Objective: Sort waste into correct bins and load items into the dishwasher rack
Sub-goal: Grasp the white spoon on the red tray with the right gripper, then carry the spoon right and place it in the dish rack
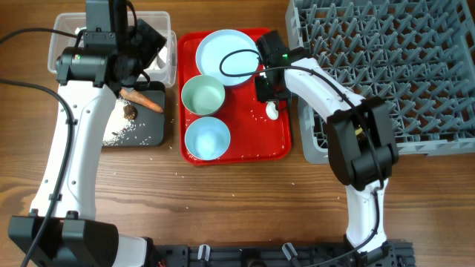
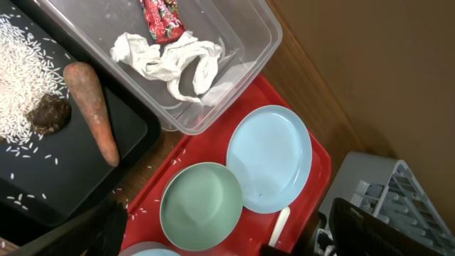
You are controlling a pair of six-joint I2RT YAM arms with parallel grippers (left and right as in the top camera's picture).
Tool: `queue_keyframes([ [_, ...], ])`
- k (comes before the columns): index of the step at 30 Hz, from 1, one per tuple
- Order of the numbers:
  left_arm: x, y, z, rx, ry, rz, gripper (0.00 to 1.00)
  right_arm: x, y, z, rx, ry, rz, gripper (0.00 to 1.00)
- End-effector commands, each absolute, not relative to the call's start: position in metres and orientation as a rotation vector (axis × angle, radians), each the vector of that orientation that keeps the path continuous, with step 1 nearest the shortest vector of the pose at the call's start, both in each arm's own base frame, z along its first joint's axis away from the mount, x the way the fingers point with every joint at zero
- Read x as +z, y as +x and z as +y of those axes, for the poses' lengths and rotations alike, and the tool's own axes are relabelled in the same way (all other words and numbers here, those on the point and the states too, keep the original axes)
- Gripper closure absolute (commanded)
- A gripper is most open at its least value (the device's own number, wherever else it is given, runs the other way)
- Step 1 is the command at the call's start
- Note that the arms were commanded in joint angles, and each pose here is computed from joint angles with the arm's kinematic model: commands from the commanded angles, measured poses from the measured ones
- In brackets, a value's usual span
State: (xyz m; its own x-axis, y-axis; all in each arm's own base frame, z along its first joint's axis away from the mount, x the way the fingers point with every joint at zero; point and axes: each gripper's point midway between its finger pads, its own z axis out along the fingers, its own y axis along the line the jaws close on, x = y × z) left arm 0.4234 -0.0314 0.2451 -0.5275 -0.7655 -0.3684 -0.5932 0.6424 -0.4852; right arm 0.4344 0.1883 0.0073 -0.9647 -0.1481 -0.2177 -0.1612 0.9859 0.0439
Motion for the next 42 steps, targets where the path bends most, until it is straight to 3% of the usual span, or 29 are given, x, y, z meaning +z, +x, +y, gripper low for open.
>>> queue_keyframes([
  [1, 0.244, 0.423, -0.028, -0.39, -1.069, 2.301, 0.07, -0.002, 0.442, 0.177, -0.011, -0.245, 2.889, 0.66],
  [5, 0.241, 0.419, -0.027, -0.381, -1.075, 2.316, 0.02, -0.008, 0.441, 0.177, -0.013, -0.275, 2.883, 0.68],
  [8, 0.241, 0.418, -0.027, -0.377, -1.078, 2.321, 0.02, -0.013, 0.435, 0.175, -0.017, -0.278, 2.902, 0.94],
  [9, 0.24, 0.418, -0.027, -0.376, -1.079, 2.324, 0.0, -0.014, 0.432, 0.175, -0.014, -0.281, 2.915, 0.96],
  [18, 0.24, 0.418, -0.027, -0.376, -1.079, 2.324, 0.0, -0.01, 0.425, 0.183, 0.067, -0.298, 2.943, 0.96],
  [21, 0.24, 0.418, -0.027, -0.376, -1.079, 2.324, 0.0, 0.029, 0.426, 0.196, 0.178, -0.307, 2.92, 0.96],
  [25, 0.24, 0.418, -0.027, -0.376, -1.079, 2.324, 0.0, 0.147, 0.425, 0.202, 0.323, -0.264, 2.74, 0.96],
  [28, 0.24, 0.417, -0.027, -0.374, -1.08, 2.327, 0.0, 0.225, 0.412, 0.139, 0.211, 0.113, 2.623, 0.96],
  [31, 0.237, 0.412, -0.027, -0.362, -1.089, 2.347, 0.0, 0.257, 0.395, 0.033, -0.051, 0.638, 2.48, 0.96],
  [37, 0.235, 0.41, -0.027, -0.355, -1.093, 2.356, 0.0, 0.231, 0.384, -0.072, -0.259, 1.332, 2.171, 0.96],
  [42, 0.235, 0.41, -0.025, -0.344, -1.096, 2.354, 0.0, 0.178, 0.409, -0.071, -0.176, 1.445, 2.172, 0.96],
])
